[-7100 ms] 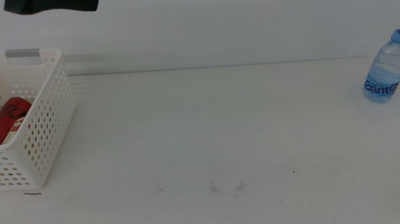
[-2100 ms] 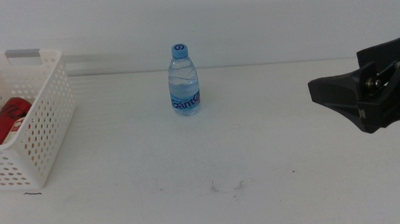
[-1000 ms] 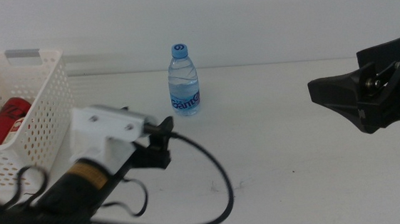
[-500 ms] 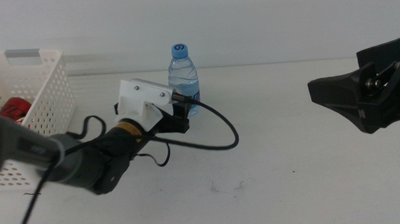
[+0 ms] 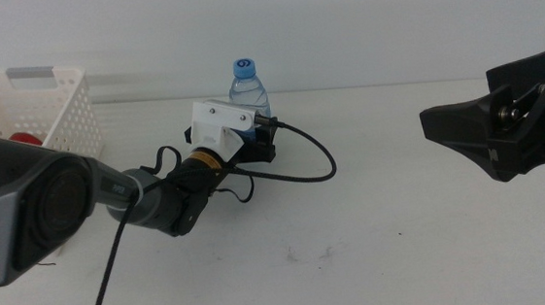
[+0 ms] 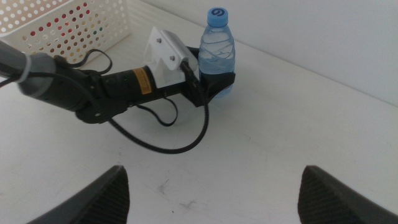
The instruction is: Use arms to grab the bottles and put them into the dustbin to the left of the table.
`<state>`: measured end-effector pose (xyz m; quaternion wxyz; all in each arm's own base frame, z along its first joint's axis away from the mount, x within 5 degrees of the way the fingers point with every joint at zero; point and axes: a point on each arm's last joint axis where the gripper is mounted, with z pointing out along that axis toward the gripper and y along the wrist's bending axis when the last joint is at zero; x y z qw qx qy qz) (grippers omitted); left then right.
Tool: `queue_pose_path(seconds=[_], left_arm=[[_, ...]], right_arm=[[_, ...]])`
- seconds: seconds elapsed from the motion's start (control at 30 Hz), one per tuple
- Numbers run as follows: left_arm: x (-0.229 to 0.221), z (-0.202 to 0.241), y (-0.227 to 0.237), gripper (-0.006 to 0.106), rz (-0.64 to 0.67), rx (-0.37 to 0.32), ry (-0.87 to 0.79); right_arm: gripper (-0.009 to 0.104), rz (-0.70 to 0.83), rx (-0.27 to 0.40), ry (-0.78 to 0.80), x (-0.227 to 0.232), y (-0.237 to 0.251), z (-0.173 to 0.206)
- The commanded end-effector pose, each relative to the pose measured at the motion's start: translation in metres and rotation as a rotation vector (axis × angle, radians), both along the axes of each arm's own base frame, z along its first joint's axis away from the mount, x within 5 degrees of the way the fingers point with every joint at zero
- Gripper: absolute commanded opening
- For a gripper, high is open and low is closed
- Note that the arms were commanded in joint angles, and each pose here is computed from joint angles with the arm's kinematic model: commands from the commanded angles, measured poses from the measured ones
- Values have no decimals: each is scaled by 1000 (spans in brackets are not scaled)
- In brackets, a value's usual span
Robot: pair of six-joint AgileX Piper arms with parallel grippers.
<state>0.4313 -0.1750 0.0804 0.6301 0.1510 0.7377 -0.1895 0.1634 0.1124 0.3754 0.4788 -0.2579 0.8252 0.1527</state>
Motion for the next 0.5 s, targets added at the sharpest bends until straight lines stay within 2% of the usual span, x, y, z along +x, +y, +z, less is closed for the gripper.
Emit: queue_pose_path(seconds=[0.0, 0.17, 0.27, 0.37, 0.4, 0.47], left_arm=[[9, 0, -2, 94, 11, -24, -17], [22, -5, -6, 93, 20, -25, -19], [24, -5, -6, 84, 24, -21, -10], [21, 9, -5, 58, 11, 35, 32], [19, 16, -4, 46, 18, 62, 71], [9, 36, -1, 25, 19, 68, 157]], right_arm=[[75, 3, -7, -9, -1, -1, 0], [75, 3, -7, -9, -1, -1, 0], [75, 3, -7, -9, -1, -1, 0], [75, 3, -7, -9, -1, -1, 0], [75, 3, -7, -9, -1, -1, 0], [75, 3, -7, -9, -1, -1, 0]])
